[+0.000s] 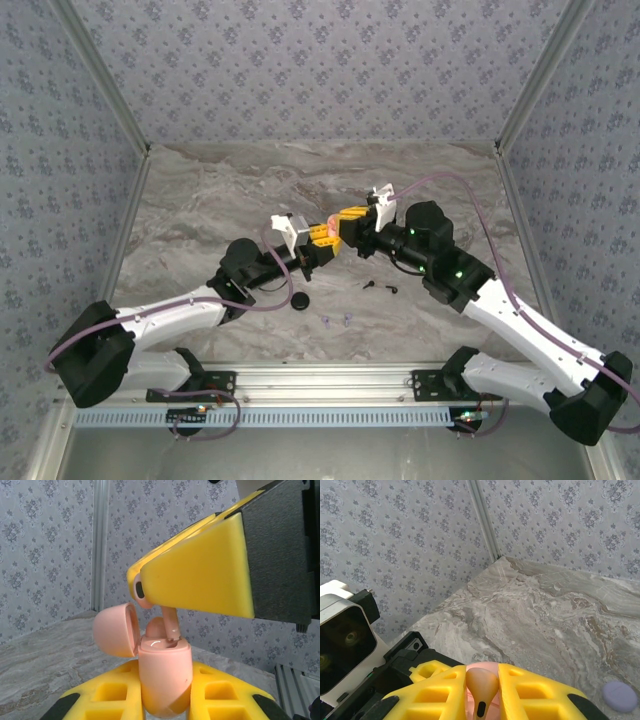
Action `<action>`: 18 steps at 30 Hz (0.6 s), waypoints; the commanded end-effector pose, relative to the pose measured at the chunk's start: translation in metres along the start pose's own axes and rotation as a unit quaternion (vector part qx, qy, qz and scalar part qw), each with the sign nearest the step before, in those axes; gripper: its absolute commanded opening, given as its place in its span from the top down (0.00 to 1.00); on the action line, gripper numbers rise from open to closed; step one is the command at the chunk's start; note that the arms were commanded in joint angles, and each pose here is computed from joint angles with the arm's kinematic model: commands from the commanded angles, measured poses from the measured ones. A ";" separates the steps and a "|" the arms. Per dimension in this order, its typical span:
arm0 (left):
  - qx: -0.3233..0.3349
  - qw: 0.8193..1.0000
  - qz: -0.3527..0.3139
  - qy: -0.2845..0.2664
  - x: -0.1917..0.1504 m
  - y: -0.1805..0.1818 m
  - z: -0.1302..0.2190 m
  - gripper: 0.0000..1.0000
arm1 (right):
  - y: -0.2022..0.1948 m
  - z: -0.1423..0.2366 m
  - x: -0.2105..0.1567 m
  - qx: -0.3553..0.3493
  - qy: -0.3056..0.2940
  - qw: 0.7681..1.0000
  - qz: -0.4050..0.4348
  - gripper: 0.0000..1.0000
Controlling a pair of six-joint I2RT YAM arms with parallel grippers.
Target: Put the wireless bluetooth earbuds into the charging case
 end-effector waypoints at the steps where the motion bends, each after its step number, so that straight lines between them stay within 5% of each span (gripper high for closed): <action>1: -0.019 0.999 -0.011 -0.039 0.021 -0.008 -0.001 1.00 | 0.004 0.000 0.004 0.005 -0.005 1.000 0.009 0.77; 18: -0.014 0.999 -0.013 -0.046 0.025 -0.008 0.003 1.00 | 0.004 -0.001 -0.007 0.013 0.012 1.000 0.008 0.76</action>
Point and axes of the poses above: each hand's point on the last joint's axis, 136 mm out from that joint toward the fingers, its own z axis back along the fingers, its own y axis along the line the jaws close on, x = y × z, the point moved 7 cm from there along z, back along the fingers, and after that the axes turned 1 degree about z, right-handed, at the moved point
